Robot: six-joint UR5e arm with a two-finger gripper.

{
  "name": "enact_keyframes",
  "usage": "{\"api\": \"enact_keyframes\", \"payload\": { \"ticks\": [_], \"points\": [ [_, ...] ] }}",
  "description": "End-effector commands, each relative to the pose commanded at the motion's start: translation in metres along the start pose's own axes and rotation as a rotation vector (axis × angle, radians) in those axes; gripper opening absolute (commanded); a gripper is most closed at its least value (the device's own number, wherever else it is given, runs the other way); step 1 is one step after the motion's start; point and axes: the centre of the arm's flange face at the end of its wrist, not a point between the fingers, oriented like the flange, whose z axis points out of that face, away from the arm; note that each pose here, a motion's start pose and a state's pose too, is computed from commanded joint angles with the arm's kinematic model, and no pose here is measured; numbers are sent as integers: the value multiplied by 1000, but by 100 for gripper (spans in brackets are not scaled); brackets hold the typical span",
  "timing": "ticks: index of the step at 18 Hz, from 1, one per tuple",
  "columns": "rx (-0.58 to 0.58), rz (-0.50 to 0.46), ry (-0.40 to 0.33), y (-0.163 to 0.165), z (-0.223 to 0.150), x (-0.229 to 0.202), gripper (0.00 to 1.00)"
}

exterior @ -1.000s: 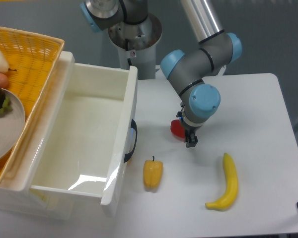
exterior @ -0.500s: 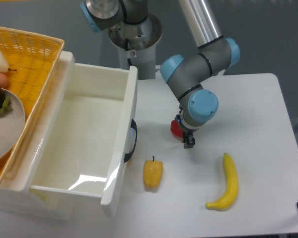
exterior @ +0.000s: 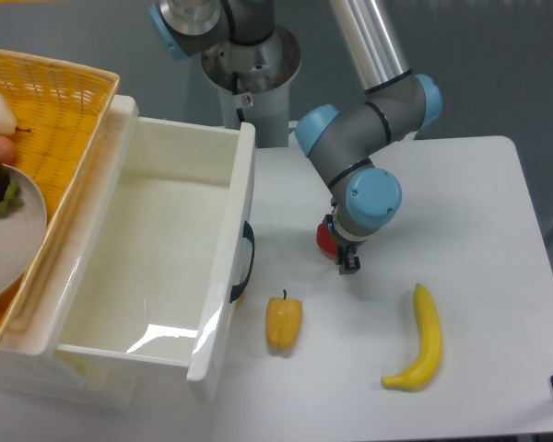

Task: Pick up the red pepper
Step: 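Close the gripper around the red bell pepper, then lift the red bell pepper up and away from the table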

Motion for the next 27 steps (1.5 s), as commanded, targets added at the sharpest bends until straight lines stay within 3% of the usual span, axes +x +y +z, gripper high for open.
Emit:
{"api": "enact_keyframes", "payload": {
  "ticks": [8, 18, 23, 27],
  "points": [
    [-16, -41, -57, 22, -34, -8, 45],
    [-77, -279, -220, 80, -123, -15, 45],
    [-81, -376, -257, 111, -149, -27, 40],
    [-74, -397, -272, 129, -153, -32, 41]
  ]
}}
